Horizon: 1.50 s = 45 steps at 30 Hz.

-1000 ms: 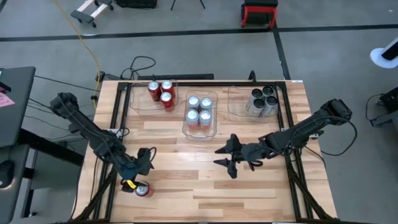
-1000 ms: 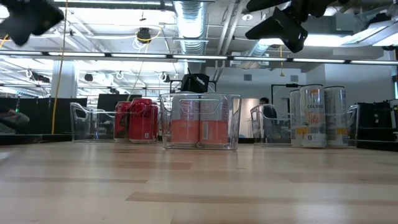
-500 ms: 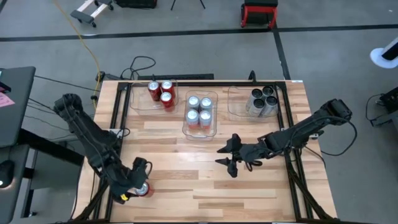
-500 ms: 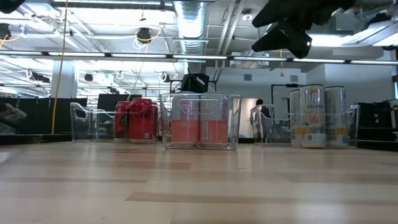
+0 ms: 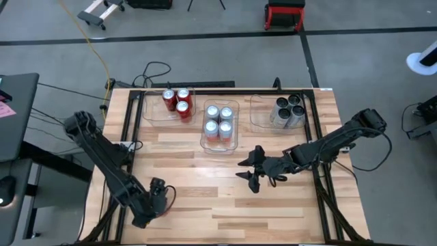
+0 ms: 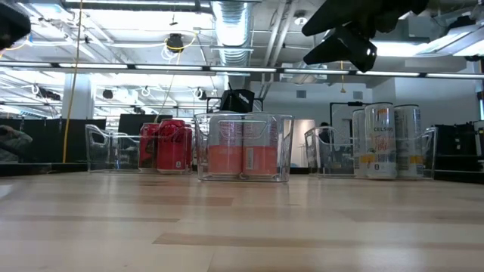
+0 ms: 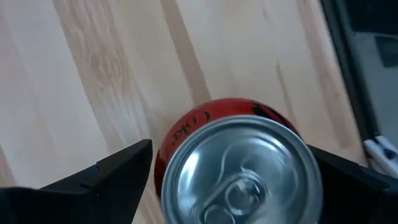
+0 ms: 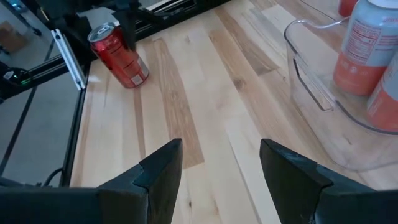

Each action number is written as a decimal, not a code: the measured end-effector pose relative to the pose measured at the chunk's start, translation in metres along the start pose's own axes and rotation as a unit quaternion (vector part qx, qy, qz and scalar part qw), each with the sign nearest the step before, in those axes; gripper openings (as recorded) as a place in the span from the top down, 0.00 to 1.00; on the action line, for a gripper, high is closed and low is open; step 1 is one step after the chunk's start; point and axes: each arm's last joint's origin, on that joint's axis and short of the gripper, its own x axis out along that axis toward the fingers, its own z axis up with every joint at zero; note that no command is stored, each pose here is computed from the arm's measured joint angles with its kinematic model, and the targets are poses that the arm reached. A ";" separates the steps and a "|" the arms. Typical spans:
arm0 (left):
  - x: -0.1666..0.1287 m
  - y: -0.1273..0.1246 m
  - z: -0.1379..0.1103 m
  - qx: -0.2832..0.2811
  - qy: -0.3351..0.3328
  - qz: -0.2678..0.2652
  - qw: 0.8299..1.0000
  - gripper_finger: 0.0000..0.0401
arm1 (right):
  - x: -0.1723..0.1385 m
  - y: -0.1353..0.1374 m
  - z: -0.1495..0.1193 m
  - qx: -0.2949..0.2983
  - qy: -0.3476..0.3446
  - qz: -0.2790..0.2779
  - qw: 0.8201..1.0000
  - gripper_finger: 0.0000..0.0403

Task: Sort soda cans
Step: Put the red soda can in the left transparent bin

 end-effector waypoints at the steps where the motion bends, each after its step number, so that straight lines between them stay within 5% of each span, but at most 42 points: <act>1: 0.003 0.001 0.000 0.002 0.004 0.004 1.000 0.09 | 0.000 0.000 0.000 0.000 0.000 0.000 1.000 0.42; 7: 0.007 0.017 0.002 -0.008 0.012 0.077 0.997 0.10 | 0.000 0.000 0.000 0.000 -0.001 -0.001 1.000 0.42; 15: 0.000 0.039 0.004 0.022 0.030 0.109 0.993 0.25 | 0.000 0.000 0.000 0.001 -0.001 -0.001 1.000 0.42; 21: -0.026 0.079 0.003 0.005 0.028 0.163 0.986 0.25 | 0.000 0.000 0.000 0.001 -0.001 -0.001 1.000 0.42; 31: -0.085 0.132 -0.007 -0.026 -0.074 0.226 0.971 0.25 | 0.000 0.001 0.001 0.003 -0.006 0.003 1.000 0.42; 40: -0.119 0.171 -0.028 -0.227 -0.147 0.328 0.905 0.25 | 0.002 -0.003 0.004 0.008 -0.017 -0.012 1.000 0.42; 45: -0.128 0.191 -0.034 -0.291 -0.149 0.375 0.867 0.25 | 0.003 -0.006 0.006 0.010 -0.019 -0.016 1.000 0.42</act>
